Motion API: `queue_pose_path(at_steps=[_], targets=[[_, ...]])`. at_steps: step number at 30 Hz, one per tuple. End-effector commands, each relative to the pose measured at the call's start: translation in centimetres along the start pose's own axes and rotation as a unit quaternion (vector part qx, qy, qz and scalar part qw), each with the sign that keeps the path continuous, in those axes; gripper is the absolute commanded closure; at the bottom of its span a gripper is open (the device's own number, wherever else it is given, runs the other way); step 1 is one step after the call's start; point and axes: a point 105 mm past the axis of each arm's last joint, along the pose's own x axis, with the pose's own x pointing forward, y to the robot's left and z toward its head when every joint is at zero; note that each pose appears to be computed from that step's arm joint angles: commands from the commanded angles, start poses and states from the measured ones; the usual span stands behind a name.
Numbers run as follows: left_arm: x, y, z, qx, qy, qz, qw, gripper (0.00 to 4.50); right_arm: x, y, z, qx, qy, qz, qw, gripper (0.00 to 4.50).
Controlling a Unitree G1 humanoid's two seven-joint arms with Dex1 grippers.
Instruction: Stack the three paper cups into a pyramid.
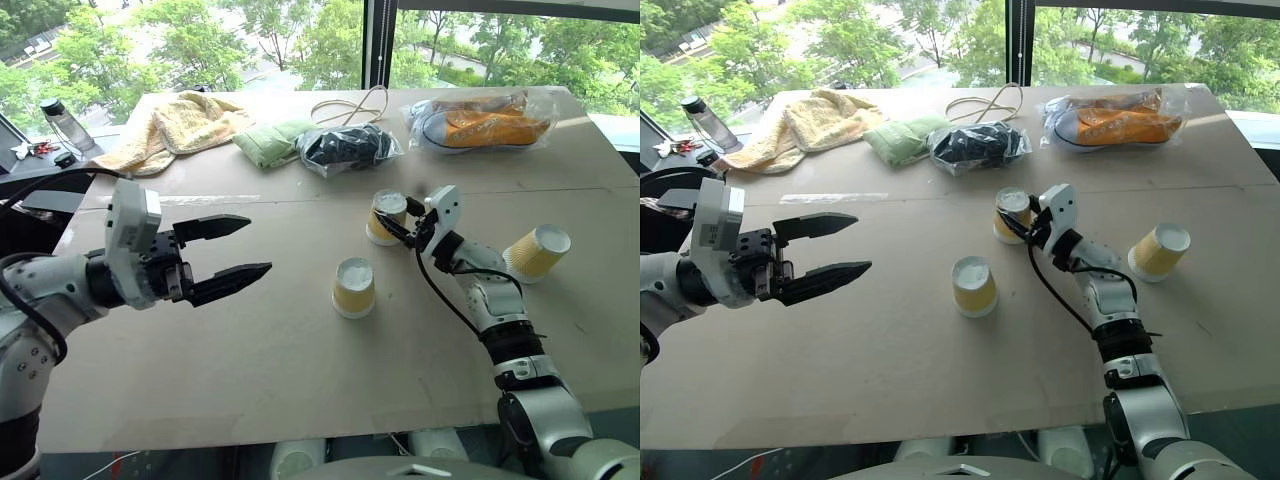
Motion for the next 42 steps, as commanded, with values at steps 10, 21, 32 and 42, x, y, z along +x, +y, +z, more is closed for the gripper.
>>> queue_pose_path(at_steps=[10, 21, 32, 42], targets=[[0.6, -3.0, -0.3, 0.013, 0.041, -0.115, 0.992, 0.0, -8.7, 3.7, 2.6, 0.024, -0.008, 0.104, 0.994, 2.53], [0.9, -3.6, -1.0, 0.033, 0.058, -0.164, 0.984, 0.0, -10.4, 6.5, 0.5, 0.006, 0.022, 0.149, 0.989, 2.53], [1.2, -3.6, -1.4, 0.041, 0.059, -0.169, 0.983, 0.0, -10.0, 6.3, 0.3, -0.007, 0.016, 0.146, 0.989, 0.77], [1.4, -3.0, -1.3, 0.044, 0.059, -0.178, 0.981, 0.0, -13.4, 4.9, 3.2, -0.031, -0.035, 0.091, 0.995, 0.04]])
